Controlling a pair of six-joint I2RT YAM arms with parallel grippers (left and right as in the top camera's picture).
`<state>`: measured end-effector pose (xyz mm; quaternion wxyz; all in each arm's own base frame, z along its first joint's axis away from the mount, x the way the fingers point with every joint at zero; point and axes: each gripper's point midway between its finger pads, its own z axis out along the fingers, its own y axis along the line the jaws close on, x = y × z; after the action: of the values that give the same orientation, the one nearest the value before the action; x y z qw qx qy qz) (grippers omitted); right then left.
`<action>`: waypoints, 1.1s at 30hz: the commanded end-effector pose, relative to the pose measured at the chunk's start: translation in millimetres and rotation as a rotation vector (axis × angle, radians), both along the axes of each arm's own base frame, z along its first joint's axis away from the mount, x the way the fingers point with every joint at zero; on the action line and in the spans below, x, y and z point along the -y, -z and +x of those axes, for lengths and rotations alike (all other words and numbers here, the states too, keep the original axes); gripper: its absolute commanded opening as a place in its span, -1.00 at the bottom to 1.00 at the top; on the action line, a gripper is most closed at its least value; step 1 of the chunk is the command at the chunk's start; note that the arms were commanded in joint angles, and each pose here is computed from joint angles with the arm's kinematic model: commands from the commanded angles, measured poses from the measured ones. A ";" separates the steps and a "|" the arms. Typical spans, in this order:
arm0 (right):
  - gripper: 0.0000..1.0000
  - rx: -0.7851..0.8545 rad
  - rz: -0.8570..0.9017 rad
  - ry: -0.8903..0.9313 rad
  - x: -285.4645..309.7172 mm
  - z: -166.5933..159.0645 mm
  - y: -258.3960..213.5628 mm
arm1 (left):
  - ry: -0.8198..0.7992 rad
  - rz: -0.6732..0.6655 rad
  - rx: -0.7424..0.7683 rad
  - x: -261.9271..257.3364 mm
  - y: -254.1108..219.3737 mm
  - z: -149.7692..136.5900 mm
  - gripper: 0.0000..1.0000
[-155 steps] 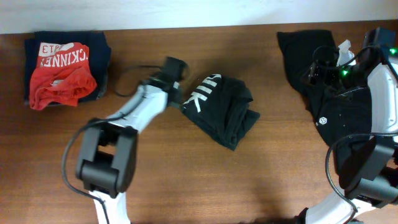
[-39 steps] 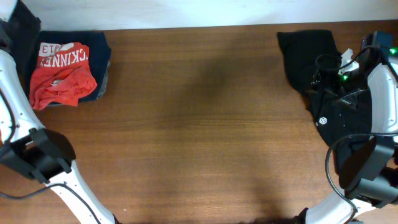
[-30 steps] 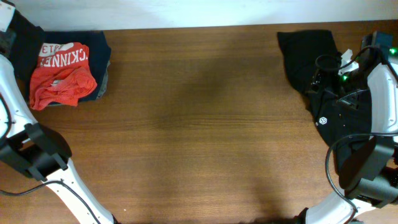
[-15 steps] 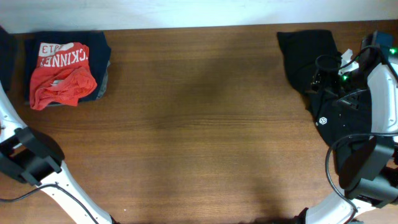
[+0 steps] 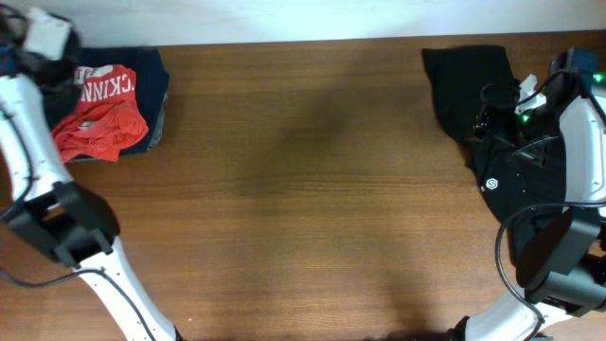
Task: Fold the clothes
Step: 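Lower the black T-shirt onto the red-and-navy stack and release it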
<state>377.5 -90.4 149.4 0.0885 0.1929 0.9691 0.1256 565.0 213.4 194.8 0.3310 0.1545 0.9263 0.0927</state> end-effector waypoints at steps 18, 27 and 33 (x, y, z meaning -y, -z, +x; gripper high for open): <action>0.98 0.031 -0.024 -0.004 -0.6 2.7 -11.9 | 0.204 -0.013 -0.207 177.8 91.8 34.3 -0.24; 0.98 0.031 -0.024 -0.004 -0.6 2.6 -11.9 | -0.006 -0.148 -0.099 134.8 24.1 29.0 -0.31; 0.97 0.031 -0.024 -0.004 -0.6 2.6 -11.9 | -0.047 -0.295 -0.050 76.9 3.1 10.7 -0.01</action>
<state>377.8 -90.5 149.5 0.0893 0.1924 0.9692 0.1255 586.8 104.8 182.0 0.3078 0.1215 0.9436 -0.0020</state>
